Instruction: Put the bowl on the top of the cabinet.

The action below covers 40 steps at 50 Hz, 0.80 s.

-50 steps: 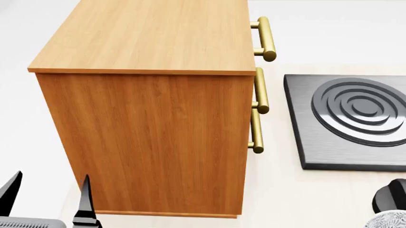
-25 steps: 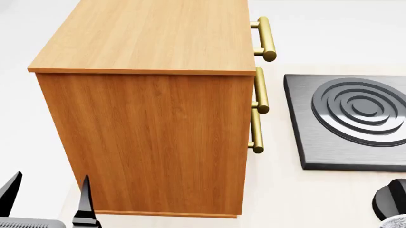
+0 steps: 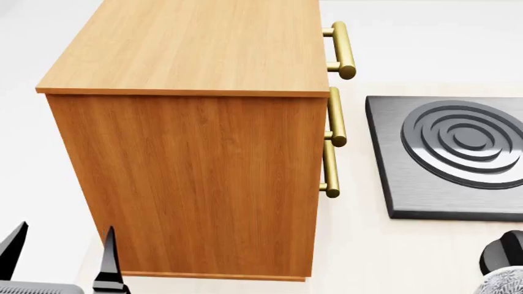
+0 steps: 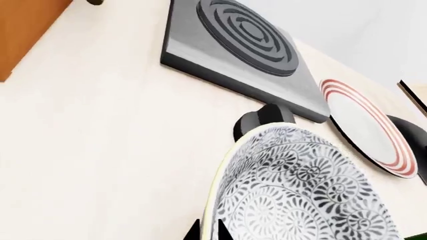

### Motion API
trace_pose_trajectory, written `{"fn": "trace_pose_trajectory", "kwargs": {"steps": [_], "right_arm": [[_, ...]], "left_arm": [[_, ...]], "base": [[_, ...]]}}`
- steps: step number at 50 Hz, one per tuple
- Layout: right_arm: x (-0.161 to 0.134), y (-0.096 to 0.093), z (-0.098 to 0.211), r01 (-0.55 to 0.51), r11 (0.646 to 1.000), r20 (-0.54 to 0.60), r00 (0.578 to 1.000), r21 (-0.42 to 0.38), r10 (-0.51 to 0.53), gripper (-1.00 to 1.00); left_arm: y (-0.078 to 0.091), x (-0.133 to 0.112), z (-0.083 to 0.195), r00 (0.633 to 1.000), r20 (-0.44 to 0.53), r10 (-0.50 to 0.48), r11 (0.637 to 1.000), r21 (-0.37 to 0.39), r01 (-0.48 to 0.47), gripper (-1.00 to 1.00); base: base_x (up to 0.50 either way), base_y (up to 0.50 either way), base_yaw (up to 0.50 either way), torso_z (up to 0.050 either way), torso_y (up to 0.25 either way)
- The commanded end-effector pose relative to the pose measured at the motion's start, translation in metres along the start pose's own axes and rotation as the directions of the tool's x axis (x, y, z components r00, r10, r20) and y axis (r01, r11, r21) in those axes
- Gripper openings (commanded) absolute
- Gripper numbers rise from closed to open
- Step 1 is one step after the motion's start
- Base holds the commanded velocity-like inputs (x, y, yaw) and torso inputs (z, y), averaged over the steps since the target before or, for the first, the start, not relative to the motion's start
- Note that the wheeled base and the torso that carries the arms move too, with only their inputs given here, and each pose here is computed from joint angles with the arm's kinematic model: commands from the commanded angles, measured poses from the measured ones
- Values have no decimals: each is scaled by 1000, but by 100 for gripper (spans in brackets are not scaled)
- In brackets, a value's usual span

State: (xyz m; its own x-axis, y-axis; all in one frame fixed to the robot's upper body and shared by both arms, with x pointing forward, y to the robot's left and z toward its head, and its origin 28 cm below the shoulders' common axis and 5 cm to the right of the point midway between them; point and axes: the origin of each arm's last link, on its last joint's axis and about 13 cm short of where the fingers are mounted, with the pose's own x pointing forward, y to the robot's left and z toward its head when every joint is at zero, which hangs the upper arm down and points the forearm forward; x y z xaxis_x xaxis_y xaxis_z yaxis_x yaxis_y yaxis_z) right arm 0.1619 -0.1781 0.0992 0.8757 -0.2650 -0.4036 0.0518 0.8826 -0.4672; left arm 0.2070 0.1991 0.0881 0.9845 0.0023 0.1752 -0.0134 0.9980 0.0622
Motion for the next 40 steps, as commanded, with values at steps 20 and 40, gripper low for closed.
{"fn": "trace_pose_trajectory", "kwargs": {"steps": [20,40], "right_arm": [[-16,-29,100,44,998,222,974,35,-51,-100],[-30,-49,194,78,997,290,954,9,-78,-100]], "left_arm": [[3,-1,0,1000,3,6,1000,-3,-6,100],[3,-1,-3,1000,-4,6,1000,3,-6,100]], "base": [[0,0,0,0,0],[0,0,0,0,1]]}}
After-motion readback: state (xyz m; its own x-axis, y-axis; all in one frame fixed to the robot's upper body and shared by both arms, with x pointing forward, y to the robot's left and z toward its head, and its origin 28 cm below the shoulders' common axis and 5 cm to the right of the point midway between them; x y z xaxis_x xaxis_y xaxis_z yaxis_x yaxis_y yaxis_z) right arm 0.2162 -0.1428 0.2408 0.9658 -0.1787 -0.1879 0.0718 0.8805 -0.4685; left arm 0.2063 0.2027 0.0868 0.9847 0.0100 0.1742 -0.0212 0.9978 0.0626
